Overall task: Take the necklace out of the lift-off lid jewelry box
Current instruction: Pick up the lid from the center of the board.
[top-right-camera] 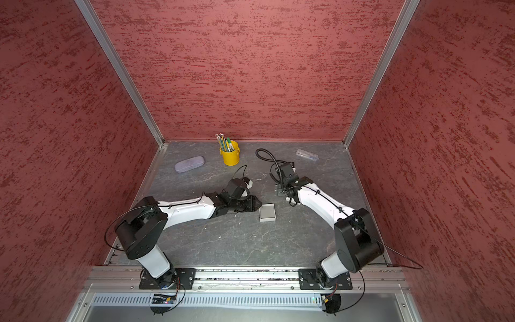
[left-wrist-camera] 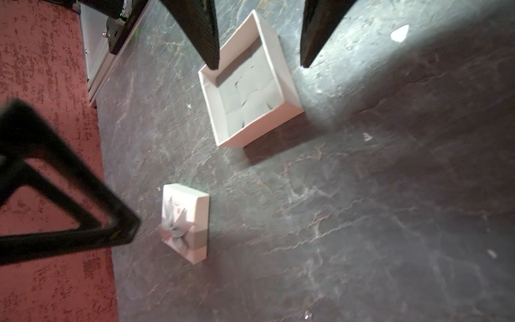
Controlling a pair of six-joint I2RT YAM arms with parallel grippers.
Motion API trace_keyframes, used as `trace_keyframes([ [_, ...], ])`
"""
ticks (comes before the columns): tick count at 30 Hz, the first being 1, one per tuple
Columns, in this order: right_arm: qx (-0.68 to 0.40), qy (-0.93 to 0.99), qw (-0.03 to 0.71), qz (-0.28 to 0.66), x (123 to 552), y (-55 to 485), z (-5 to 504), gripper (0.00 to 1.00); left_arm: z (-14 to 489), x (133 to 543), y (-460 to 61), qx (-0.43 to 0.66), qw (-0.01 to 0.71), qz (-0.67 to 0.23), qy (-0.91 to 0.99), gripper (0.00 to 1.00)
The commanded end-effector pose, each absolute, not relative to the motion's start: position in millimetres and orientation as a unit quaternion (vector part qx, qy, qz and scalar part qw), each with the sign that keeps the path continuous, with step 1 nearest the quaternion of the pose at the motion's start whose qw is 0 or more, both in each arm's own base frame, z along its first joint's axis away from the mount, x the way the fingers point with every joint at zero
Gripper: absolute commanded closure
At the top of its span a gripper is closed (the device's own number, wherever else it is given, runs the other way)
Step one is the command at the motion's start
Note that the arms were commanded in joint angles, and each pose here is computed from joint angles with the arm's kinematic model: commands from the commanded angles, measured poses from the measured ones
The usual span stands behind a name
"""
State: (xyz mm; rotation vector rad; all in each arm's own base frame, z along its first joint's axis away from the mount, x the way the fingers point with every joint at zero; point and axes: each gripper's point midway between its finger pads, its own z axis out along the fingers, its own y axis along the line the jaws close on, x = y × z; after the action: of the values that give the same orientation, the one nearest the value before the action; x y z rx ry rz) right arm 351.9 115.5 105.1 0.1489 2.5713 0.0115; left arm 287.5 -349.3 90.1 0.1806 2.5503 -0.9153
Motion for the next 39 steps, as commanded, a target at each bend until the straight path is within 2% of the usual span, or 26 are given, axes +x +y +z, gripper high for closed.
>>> trace_keyframes([
  [1, 0.090, 0.957, 0.272, 0.037, 355.8, 109.4, 99.8, 0.09, 95.7, 291.1, -353.7, 0.117, 0.238, -0.283, 0.922, 0.50],
  [12, 0.137, 0.960, 0.228, 0.084, 366.7, 90.4, 61.4, 0.06, 107.7, 303.0, -410.0, 0.165, 0.241, -0.311, 0.904, 0.49],
  [25, 0.146, 0.964, 0.208, 0.081, 374.8, 88.0, 37.0, 0.05, 100.5, 307.2, -412.8, 0.164, 0.233, -0.317, 0.904, 0.49],
  [31, 0.144, 0.966, 0.201, 0.069, 378.3, 85.0, 28.5, 0.09, 97.3, 306.7, -408.2, 0.160, 0.230, -0.317, 0.906, 0.49],
  [39, 0.130, 0.968, 0.201, 0.081, 376.9, 89.2, 30.9, 0.24, 97.6, 305.5, -399.9, 0.152, 0.230, -0.318, 0.907, 0.49],
])
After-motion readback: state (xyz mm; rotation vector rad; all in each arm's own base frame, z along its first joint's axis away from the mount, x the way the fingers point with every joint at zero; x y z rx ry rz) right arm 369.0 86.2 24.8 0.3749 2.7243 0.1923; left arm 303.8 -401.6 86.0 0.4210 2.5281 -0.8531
